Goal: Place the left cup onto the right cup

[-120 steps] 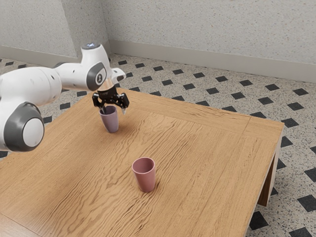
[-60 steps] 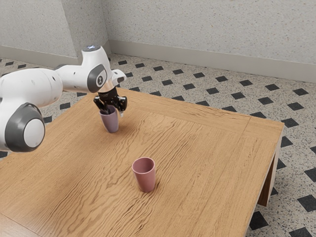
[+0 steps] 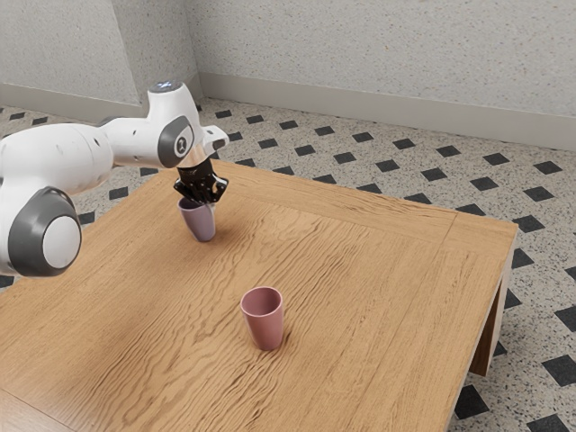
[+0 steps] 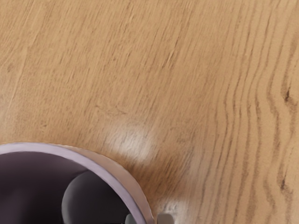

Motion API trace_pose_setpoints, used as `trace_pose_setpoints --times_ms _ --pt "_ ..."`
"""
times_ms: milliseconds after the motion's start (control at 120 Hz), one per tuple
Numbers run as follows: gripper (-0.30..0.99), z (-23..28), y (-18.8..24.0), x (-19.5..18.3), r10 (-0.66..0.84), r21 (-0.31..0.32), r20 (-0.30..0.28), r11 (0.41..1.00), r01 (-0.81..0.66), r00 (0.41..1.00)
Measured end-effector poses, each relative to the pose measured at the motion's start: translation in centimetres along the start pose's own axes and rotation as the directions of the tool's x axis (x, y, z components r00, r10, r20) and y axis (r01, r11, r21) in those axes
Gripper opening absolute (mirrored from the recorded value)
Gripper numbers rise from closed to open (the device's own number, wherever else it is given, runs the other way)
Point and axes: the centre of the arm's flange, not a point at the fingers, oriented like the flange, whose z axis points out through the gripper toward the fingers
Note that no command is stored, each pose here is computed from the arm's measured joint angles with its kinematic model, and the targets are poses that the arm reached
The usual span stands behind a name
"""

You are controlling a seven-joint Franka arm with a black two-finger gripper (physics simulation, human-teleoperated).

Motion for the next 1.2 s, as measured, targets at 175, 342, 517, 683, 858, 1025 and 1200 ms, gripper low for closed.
trace_pose_setpoints --times_ms 175,342,517,683,858,1025,1200 --pt "-0.08 -1.7 0.1 0.2 -0.003 -0.001 -0.016 1.0 0.003 1.0" --pt "-0.09 -3.9 0.2 -0.3 -0.005 -0.001 -0.025 1.0 0.005 1.0" --pt "-0.09 -7.4 1.6 -1.1 0.001 -0.002 -0.022 1.0 -0.001 1.0" --pt "-0.09 -10.8 5.3 -2.5 0.018 0.004 0.014 1.0 -0.018 1.0" --pt "-0.09 -13.1 8.4 -4.3 0.013 0.024 0.067 1.0 -0.015 0.998" --pt "-0.09 -15.3 11.3 -7.4 0.002 0.048 0.112 0.999 -0.008 0.994" --pt "-0.09 -17.8 14.5 -11.4 -0.007 0.09 0.125 0.996 -0.004 0.992"
